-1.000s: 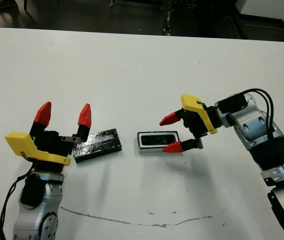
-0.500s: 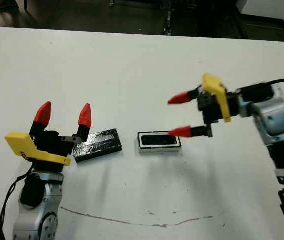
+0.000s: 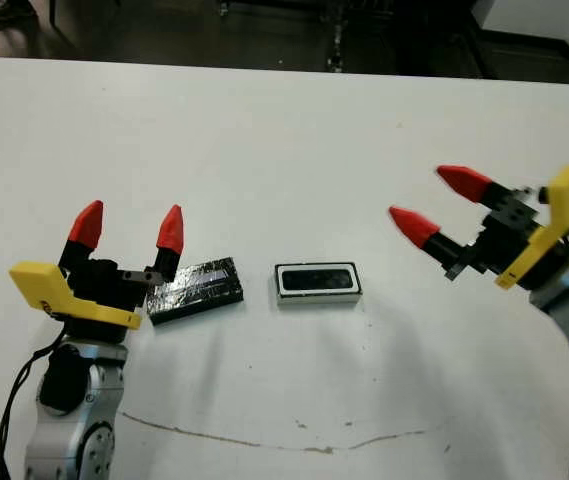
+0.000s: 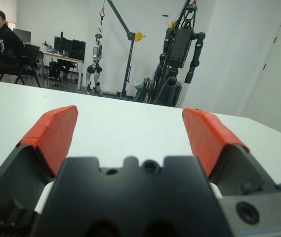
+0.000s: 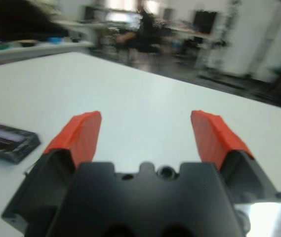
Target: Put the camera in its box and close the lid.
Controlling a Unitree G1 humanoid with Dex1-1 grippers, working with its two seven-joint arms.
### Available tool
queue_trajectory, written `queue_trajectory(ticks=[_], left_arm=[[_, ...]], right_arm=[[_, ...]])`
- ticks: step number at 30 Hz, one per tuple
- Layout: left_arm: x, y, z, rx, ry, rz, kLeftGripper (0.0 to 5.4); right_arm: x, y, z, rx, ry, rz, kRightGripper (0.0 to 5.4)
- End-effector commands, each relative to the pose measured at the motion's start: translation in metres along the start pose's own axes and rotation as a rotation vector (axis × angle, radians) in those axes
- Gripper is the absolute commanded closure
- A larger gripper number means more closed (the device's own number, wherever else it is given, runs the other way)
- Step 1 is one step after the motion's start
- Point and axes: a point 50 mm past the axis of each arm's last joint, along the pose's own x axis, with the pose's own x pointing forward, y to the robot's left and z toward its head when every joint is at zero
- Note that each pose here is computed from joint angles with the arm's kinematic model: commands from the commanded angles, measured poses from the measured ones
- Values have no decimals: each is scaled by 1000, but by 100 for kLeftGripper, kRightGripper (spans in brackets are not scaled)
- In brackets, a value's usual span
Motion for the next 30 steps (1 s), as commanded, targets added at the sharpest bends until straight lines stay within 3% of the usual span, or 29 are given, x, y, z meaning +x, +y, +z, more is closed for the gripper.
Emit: queue_trajectory(ticks=[1,7,17,22,26,28,30], left_arm=[[0,4,-1,25,25,-15,0],[2,12,5,99,44,-75,0],[25,23,37,404,99,-252,0],[43,27,53,475,223,-444,0],[60,29,68,654,375,-664,0],[68,30,74,710,434,-784,0],[75,32,74,689,485,-896,0]], right_arm=[[-17,5,-10,10,14,-156,135],[-32,18,-26,40,-23,-336,233],[-26,26,-40,80,-32,-425,391],[-24,24,-40,104,-40,-434,468],[-23,23,-41,116,-36,-431,535],[-23,23,-41,116,-34,-428,538],[-23,23,-42,113,-28,-424,538]])
